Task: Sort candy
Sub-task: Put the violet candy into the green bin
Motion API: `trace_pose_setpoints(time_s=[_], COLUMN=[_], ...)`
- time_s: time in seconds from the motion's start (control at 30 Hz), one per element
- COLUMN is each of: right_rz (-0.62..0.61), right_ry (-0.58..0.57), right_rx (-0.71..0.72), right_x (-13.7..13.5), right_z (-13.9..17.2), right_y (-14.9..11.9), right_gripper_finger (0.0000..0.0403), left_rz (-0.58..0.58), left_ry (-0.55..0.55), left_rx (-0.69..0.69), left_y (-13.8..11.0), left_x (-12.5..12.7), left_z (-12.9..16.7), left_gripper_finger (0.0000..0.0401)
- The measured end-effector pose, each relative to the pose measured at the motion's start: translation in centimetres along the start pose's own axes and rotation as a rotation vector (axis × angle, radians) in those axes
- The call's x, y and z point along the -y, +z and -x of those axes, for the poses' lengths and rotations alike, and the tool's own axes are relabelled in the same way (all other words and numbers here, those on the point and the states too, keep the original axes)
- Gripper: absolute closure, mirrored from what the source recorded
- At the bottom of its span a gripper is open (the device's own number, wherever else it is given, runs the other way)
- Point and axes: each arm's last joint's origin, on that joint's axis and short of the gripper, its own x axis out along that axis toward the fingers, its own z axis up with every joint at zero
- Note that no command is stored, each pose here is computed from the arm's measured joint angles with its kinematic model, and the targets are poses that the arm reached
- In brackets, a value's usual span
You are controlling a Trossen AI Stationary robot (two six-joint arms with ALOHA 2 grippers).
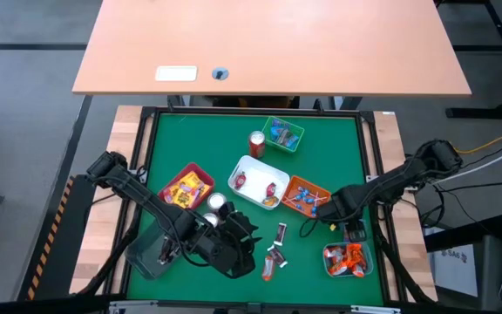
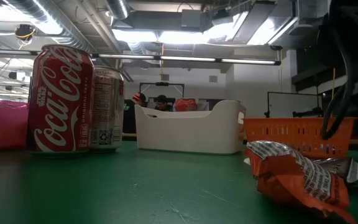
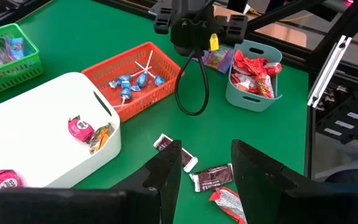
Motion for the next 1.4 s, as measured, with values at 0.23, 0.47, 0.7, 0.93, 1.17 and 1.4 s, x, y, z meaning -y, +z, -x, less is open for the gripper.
trace_pose_setpoints(time_s=[0.23, 0.47, 0.7, 0.93, 1.17, 1.4], right_rz=[-0.087, -0.149, -0.150, -0.147, -0.146, -0.107], right_ry=[0.021, 0.029, 0.019, 0.022, 0.002, 0.004], right_rx=[0.035, 0.028, 0.026, 0.015, -0.019, -0.024], right_x=[0.2, 0.6, 0.7, 0.7, 0.7, 0.1], right_z=[-0.9, -1.9, -2.0, -2.1, -1.7, -0.2], right_y=[0.2, -0.2, -0.3, -0.3, -0.5, -0.2], right_gripper_finger=[0.0233, 0.0233, 0.0272, 0.0387, 0.0382, 0.0391], left_rz=[0.000, 0.000, 0.000, 0.000, 0.000, 0.000], left_ry=[0.000, 0.000, 0.000, 0.000, 0.000, 0.000], left_rx=[-0.001, -0.001, -0.001, -0.001, -0.001, -0.001], left_y=[0.0, 0.0, 0.0, 0.0, 0.0, 0.0], left_x=[0.0, 0.0, 0.0, 0.0, 0.0, 0.0], left_z=[0.0, 0.0, 0.0, 0.0, 0.0, 0.0], left_gripper_finger=[0.0273, 0.0273, 0.0273, 0.0273, 0.0273, 0.0273])
